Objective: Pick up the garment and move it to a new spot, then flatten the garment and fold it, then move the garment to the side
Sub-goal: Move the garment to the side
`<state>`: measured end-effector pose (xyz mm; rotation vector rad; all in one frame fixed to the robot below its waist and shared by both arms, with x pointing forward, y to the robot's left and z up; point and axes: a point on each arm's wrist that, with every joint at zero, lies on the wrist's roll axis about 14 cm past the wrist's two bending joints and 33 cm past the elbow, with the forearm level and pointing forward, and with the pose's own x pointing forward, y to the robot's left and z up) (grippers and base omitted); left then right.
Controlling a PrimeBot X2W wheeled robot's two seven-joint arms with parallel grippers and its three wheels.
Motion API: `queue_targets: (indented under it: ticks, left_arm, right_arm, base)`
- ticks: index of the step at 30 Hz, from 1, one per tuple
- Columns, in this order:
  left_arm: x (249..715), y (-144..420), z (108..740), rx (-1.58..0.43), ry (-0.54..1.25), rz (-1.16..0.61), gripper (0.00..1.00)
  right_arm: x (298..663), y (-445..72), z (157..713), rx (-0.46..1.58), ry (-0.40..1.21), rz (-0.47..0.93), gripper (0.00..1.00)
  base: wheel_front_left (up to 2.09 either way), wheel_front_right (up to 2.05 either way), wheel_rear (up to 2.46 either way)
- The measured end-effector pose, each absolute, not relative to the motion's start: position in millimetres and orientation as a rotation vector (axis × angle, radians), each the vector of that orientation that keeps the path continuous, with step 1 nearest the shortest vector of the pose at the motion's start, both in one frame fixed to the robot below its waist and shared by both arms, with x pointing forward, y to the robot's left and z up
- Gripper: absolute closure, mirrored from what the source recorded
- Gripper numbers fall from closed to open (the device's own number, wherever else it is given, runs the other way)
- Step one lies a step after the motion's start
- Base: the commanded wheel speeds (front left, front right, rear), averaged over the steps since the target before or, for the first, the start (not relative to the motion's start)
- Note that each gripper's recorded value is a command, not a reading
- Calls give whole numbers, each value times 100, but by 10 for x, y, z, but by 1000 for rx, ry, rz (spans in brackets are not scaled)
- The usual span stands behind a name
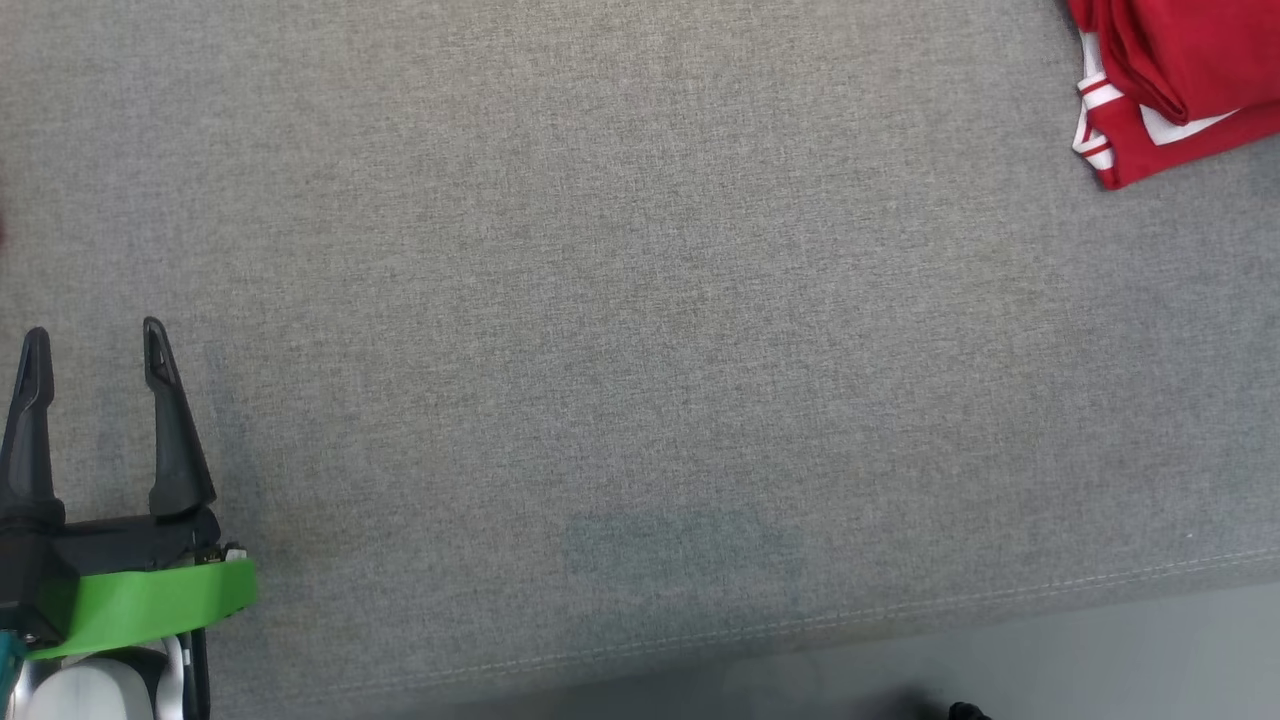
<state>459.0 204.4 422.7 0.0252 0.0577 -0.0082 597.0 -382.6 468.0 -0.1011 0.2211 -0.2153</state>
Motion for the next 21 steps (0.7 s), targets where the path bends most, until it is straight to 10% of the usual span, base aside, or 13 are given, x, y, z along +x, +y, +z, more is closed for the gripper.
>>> queue_targets:
  ticks: [21]
  left_arm:
    - [4452,1969,4598,-30,-15,-2,0]
  right_arm:
    - [5716,-3093,5235,18,-19,-65,0]
  base:
    - [0,0,0]
